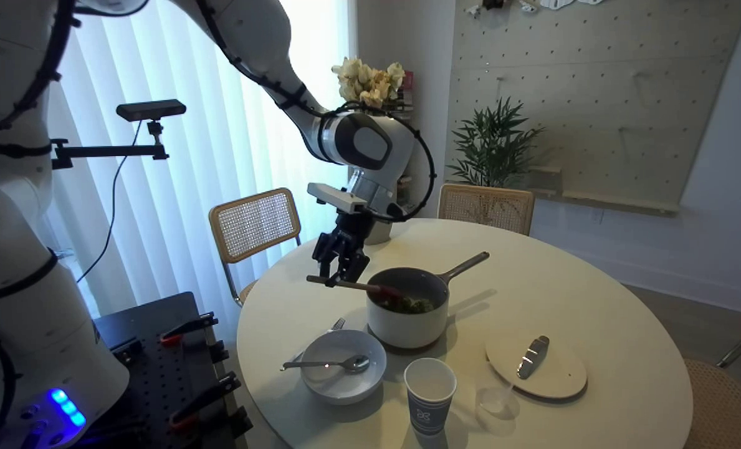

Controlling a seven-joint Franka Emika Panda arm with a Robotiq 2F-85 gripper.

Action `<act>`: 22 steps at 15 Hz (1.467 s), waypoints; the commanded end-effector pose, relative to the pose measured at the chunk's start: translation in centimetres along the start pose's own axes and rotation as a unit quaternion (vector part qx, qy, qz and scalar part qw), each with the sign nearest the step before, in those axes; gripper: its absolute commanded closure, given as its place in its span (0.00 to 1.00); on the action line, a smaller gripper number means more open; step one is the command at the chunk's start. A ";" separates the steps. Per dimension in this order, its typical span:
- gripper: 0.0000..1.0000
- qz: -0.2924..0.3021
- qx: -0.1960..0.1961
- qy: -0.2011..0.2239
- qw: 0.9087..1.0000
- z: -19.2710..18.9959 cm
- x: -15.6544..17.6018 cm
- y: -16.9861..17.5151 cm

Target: Pick the spatula on the table and put it in the pot

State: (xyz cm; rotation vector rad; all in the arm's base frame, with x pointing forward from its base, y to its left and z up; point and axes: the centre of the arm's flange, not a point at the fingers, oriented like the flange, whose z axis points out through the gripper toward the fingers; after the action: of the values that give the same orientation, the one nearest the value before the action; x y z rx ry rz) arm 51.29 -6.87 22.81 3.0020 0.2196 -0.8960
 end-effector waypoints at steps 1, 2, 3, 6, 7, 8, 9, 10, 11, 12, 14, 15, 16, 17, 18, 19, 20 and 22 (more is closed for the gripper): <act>0.94 -0.002 -0.001 0.015 1.000 -0.6 2.0 -1.0; 0.94 -0.004 -0.002 0.017 1.000 -0.6 2.2 -1.1; 0.94 -0.005 -0.001 0.017 1.000 -0.6 2.4 -1.1; 0.93 -0.003 0.003 0.013 1.000 -0.6 2.7 -0.8; 0.52 -0.002 0.003 0.013 1.000 -0.6 2.8 -0.7; 0.51 -0.001 0.004 0.013 1.000 -0.6 2.8 -0.5; 0.44 -0.001 0.004 0.014 1.000 -0.7 2.8 -0.4; 0.38 0.000 0.004 0.015 1.000 -0.9 2.8 -0.4; 0.29 0.001 0.004 0.017 1.000 -1.0 2.8 -0.3; 0.22 0.001 0.004 0.018 1.000 -1.1 2.8 -0.2; 0.07 0.001 0.005 0.021 1.000 -1.4 2.7 -0.2; 0.00 0.000 0.004 0.023 1.000 -1.6 2.6 -0.3; 0.00 -0.001 0.003 0.025 1.000 -2.0 2.4 -0.5; 0.00 -0.005 0.003 0.029 1.000 -2.5 2.2 -0.8; 0.00 -0.010 0.003 0.033 0.999 -3.1 1.8 -1.3; 0.00 -0.015 0.001 0.038 0.999 -3.7 1.4 -1.8; 0.00 -0.025 0.001 0.042 0.999 -4.4 0.7 -2.4; 0.00 -0.042 -0.003 0.051 0.998 -5.6 -0.6 -3.9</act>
State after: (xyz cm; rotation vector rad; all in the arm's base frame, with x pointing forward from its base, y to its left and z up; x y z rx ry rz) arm 54.60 -4.72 24.35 3.0325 0.2786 -0.7770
